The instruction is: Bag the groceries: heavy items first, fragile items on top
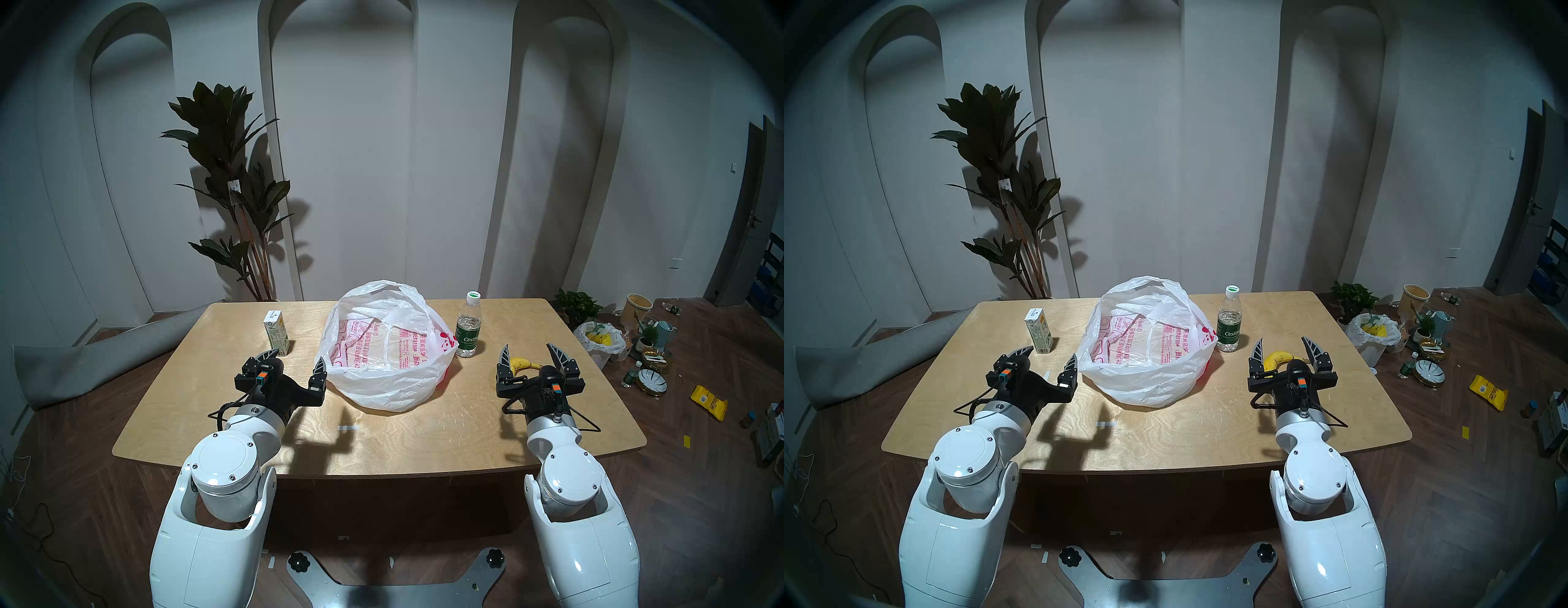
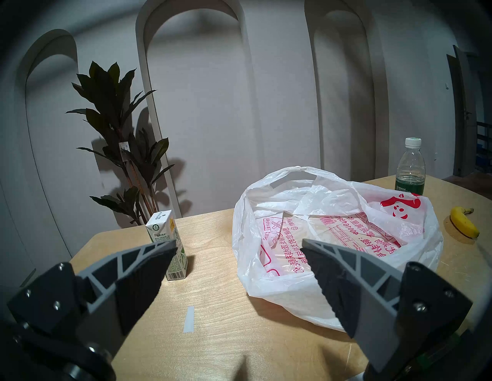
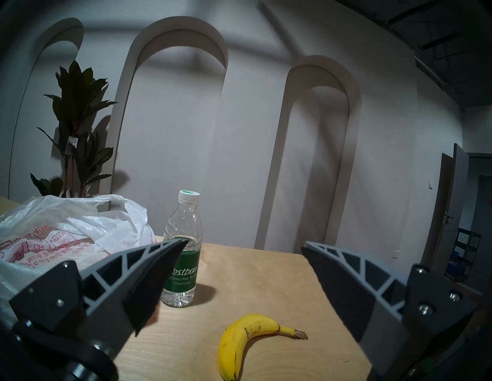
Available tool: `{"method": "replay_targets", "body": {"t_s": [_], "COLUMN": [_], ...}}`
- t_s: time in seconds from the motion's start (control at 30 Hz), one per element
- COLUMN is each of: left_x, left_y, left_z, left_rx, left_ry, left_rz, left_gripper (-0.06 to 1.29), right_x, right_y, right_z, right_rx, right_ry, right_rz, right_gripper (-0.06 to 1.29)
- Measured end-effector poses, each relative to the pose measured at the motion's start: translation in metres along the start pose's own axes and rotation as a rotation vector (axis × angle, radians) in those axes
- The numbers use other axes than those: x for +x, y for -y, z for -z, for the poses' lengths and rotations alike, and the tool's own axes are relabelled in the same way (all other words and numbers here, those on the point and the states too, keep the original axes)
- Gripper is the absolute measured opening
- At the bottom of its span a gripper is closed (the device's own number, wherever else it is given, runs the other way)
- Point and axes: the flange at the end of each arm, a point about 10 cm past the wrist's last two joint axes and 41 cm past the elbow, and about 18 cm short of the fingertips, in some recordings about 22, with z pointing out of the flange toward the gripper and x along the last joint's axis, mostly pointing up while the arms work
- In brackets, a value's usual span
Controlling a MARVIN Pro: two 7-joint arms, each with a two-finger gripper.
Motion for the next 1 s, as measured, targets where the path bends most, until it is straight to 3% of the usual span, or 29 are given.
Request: {"method": "replay_targets", "body": {"t_s": [0.5, 1.0], "left_x": [-0.003, -0.005], "left_y": [0.0, 0.0], "left_z": [-0.001, -0.001], "left_rx": [0.0, 0.001], "left_ry": [0.007, 0.014], "left_rz": [-0.004, -0.007], "left_gripper": [1.24, 1.24], "right_x": [-0.013, 0.012], "right_y": [0.012, 0.047], "right_z": [-0.041, -0.082], "right_rx": [0.011, 0.058], "right_ry": [0.053, 0.028], "right_rz": [-0.02, -0.033], "right_gripper": [1.23, 1.23]}}
